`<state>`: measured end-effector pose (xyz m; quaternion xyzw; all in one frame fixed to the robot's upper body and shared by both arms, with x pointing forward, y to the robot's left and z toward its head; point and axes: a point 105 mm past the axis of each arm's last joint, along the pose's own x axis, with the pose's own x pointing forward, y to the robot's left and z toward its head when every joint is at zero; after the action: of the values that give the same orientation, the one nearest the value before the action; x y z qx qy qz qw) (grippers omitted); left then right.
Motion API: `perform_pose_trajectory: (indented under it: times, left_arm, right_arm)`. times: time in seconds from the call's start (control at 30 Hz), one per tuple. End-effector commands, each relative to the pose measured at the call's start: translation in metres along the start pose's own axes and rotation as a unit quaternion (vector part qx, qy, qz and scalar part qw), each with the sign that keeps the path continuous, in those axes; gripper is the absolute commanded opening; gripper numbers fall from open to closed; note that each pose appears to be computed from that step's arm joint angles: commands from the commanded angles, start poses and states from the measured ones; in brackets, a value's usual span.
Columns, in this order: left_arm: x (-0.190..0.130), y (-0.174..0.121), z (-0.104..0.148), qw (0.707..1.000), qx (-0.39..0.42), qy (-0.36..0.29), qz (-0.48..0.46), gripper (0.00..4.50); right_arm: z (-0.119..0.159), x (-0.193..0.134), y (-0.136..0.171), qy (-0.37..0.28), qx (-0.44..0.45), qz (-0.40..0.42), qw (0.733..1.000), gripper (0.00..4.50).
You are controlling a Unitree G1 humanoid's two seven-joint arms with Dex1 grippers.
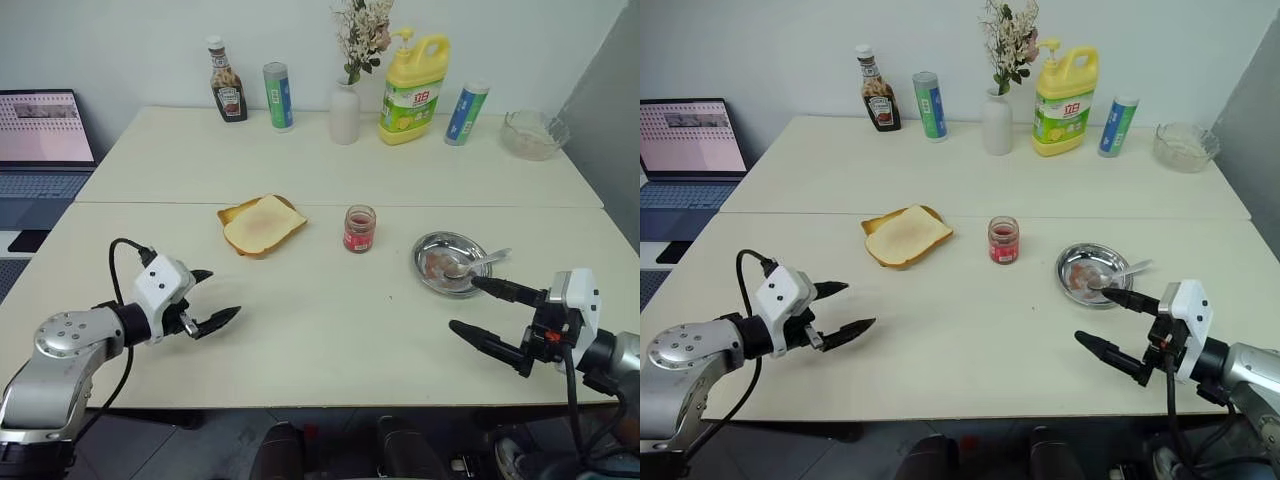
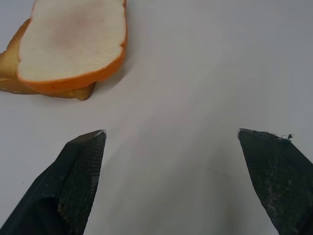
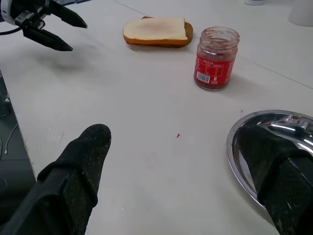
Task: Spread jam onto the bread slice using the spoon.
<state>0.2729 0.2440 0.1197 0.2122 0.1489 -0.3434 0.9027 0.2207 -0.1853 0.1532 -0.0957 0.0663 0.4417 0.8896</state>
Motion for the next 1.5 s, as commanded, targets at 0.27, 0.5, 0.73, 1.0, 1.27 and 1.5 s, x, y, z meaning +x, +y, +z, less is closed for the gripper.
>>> perform_pose_trajectory:
  times: [0.27, 0.5, 0.73, 1.0, 1.27, 1.5]
  left_arm:
    - [-0.003, -0.001, 0.010, 1.000, 0.021, -0.010, 0.002, 4.50]
    - [-0.001, -0.007, 0.014, 0.999, -0.016, -0.048, -0.007, 4.50]
    - [0.009, 0.006, 0.008, 0.993, -0.063, -0.070, 0.071, 4.50]
    - [0.016, 0.049, 0.004, 0.958, -0.172, -0.097, 0.210, 4.50]
    - [0.053, 0.069, 0.010, 0.930, -0.276, -0.096, 0.224, 4.50]
    - [0.079, 0.083, 0.021, 0.913, -0.325, -0.111, 0.221, 4.50]
  right_arm:
    - [0.001, 0.002, 0.002, -0.004, -0.026, 0.016, 1.000, 4.47]
    - [-0.002, 0.006, 0.004, -0.004, -0.030, 0.025, 0.999, 4.47]
    - [0.003, 0.013, 0.008, -0.012, -0.038, 0.034, 0.999, 4.47]
    - [0.007, 0.019, 0.011, -0.020, -0.044, 0.040, 0.998, 4.47]
    - [0.031, 0.037, 0.024, -0.050, -0.068, 0.086, 0.993, 4.47]
    - [0.052, 0.048, 0.035, -0.070, -0.062, 0.128, 0.987, 4.47]
